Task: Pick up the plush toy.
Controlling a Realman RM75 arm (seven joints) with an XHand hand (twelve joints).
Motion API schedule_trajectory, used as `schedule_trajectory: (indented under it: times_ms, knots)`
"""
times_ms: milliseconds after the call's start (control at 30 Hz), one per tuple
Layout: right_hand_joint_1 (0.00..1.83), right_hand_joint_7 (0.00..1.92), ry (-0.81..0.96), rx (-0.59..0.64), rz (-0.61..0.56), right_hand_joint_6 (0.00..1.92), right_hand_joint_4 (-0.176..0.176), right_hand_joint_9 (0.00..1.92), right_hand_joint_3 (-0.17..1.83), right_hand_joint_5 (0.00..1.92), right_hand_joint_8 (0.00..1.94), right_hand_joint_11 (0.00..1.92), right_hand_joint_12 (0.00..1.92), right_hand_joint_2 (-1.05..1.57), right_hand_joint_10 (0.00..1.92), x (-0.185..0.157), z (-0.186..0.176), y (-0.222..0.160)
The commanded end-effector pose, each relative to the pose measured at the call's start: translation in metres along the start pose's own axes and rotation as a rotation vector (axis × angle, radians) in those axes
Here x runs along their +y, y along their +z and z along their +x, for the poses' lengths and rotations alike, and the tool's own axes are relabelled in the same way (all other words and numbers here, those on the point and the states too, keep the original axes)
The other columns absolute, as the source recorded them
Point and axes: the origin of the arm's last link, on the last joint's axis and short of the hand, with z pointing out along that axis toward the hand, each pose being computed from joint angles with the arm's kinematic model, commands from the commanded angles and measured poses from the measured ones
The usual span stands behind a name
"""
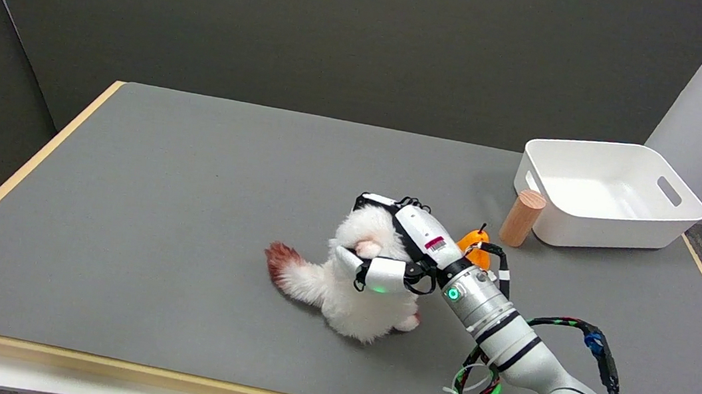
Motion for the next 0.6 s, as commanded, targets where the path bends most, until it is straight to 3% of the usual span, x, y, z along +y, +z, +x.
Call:
schedule_trajectory:
  times_ms: [33, 100, 167, 233, 333, 600]
  knots:
    - [0.85, 0.61, -0.080, 0.089, 0.026, 1.89, -0.044, 0.85, 0.78, 0.55, 1.94, 0.62, 1.92, 1.05, 1.92, 0.006, 0.007, 0.011]
    - [0.80, 0.57, -0.093, 0.118, 0.038, 1.92, -0.023, 0.85, 0.69, 0.50, 1.94, 0.61, 1.92, 1.12, 1.92, 0.005, 0.012, 0.012]
    - [0.92, 0.53, -0.105, 0.151, 0.054, 1.92, -0.039, 0.85, 0.77, 0.34, 1.94, 0.62, 1.92, 0.82, 1.92, 0.003, 0.019, 0.013]
    - [0.96, 0.50, -0.124, 0.188, 0.073, 1.92, -0.045, 0.85, 0.80, 0.29, 1.94, 0.62, 1.92, 0.72, 1.92, 0.000, 0.028, 0.014]
    - [0.79, 0.48, -0.170, 0.264, 0.122, 1.92, -0.035, 0.86, 0.61, 0.47, 1.94, 0.60, 1.92, 1.17, 1.92, -0.010, 0.049, 0.016]
    - [0.80, 0.49, -0.302, 0.421, 0.212, 1.92, -0.049, 0.90, 0.61, 0.47, 1.94, 0.65, 1.92, 1.17, 1.92, -0.035, 0.103, 0.016]
